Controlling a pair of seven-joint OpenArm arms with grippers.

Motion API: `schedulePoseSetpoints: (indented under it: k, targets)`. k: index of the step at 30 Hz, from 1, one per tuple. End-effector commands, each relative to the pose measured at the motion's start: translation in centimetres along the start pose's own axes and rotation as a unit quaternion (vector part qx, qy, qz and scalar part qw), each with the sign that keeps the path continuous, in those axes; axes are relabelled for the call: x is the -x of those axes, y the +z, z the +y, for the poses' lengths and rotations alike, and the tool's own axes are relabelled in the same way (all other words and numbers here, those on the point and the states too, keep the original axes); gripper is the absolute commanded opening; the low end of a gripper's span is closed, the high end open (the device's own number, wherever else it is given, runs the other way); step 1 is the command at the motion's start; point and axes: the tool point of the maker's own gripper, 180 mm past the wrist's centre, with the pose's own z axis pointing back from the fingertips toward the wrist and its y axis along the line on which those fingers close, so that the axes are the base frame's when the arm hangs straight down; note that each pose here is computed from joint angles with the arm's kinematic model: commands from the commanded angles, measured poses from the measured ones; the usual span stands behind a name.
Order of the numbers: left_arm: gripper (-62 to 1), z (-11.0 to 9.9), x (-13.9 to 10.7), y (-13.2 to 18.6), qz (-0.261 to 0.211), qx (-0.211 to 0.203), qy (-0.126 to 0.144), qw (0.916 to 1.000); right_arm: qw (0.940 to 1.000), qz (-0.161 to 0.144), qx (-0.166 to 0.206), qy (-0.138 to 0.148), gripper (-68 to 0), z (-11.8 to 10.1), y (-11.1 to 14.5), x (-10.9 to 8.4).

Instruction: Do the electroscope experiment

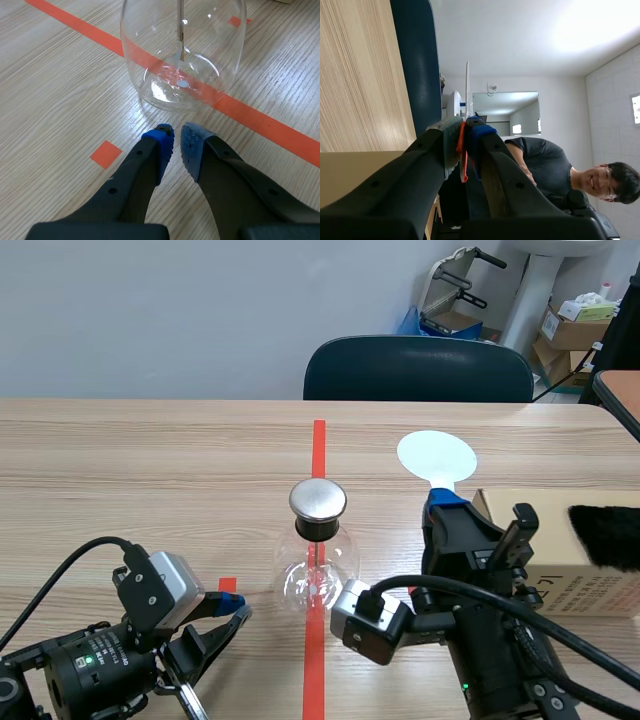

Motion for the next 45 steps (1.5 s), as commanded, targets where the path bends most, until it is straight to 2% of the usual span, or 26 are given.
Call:
schedulePoseSetpoints:
  k: [1, 45]
  targets:
    - [-52.1, 0.18, -0.98, -0.26, -0.016, -0.002, 0.0, 0.9999, 0.9999, -0.001, 0.008, 0.006, -66.7, -0.44, -0.04, 0.36]
    - [-52.1, 0.19, -0.96, -0.25, -0.016, -0.002, 0.0, 0.9999, 0.9999, 0.01, 0.008, 0.006, -66.7, -0.45, -0.04, 0.76]
